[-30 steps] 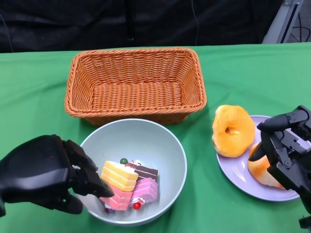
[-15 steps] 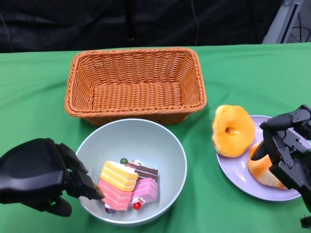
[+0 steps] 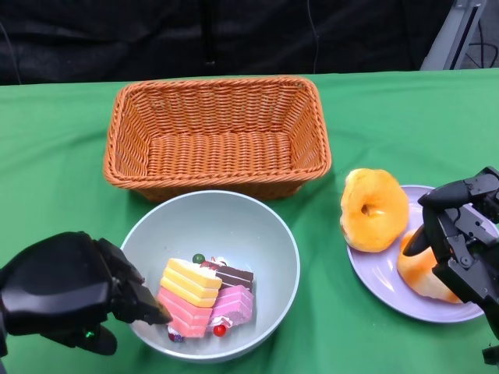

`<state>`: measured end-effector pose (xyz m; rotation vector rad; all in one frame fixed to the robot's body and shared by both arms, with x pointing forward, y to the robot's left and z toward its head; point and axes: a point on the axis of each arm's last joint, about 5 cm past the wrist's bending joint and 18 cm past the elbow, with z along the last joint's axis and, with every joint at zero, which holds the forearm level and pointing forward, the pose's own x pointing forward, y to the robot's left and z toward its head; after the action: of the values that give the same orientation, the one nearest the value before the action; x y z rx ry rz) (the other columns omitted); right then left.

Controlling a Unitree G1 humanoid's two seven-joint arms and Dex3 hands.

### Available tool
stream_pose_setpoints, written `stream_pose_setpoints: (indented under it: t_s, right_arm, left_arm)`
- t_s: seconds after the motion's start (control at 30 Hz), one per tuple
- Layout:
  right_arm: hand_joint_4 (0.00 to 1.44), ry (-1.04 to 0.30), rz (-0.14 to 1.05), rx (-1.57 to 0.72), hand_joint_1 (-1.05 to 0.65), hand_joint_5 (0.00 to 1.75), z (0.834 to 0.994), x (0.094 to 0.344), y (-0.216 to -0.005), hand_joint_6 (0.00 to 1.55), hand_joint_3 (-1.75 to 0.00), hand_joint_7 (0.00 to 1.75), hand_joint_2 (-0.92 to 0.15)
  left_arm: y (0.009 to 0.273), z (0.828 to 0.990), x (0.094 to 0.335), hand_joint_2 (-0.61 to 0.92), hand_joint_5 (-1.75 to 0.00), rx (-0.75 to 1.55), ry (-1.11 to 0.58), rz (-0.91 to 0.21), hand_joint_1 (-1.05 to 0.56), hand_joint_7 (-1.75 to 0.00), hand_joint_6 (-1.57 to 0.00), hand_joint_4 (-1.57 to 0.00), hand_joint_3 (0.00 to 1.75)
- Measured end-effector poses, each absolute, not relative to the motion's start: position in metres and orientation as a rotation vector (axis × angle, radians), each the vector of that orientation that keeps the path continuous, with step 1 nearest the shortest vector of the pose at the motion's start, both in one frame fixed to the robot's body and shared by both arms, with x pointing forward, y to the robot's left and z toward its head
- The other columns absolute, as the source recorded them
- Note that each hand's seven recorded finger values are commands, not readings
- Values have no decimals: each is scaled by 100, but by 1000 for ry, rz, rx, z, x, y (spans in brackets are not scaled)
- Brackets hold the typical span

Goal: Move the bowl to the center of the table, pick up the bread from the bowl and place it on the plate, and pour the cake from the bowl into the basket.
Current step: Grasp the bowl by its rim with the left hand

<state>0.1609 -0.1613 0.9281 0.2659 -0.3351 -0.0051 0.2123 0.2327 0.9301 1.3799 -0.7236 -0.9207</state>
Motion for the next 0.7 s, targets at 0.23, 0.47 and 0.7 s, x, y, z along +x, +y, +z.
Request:
stream_pose_setpoints:
  t_s: [0.23, 0.47, 0.7]
  right_arm:
    - [72, -335, -6, 269, -9, 162, 928, 161, -161, 70, -60, 118, -86]
    - [71, -333, -8, 262, -9, 163, 928, 159, -161, 70, -59, 118, -86]
    - [71, -330, -16, 264, -9, 164, 927, 158, -160, 70, -58, 119, -86]
  left_arm:
    - [228, 932, 215, 92, -2, 1361, -741, -933, -35, -3, -90, -86, 1]
    - [226, 931, 216, 91, -1, 1369, -725, -933, -34, -1, -91, -87, 0]
    - [218, 936, 218, 89, -1, 1417, -710, -925, -33, -3, -98, -88, 0]
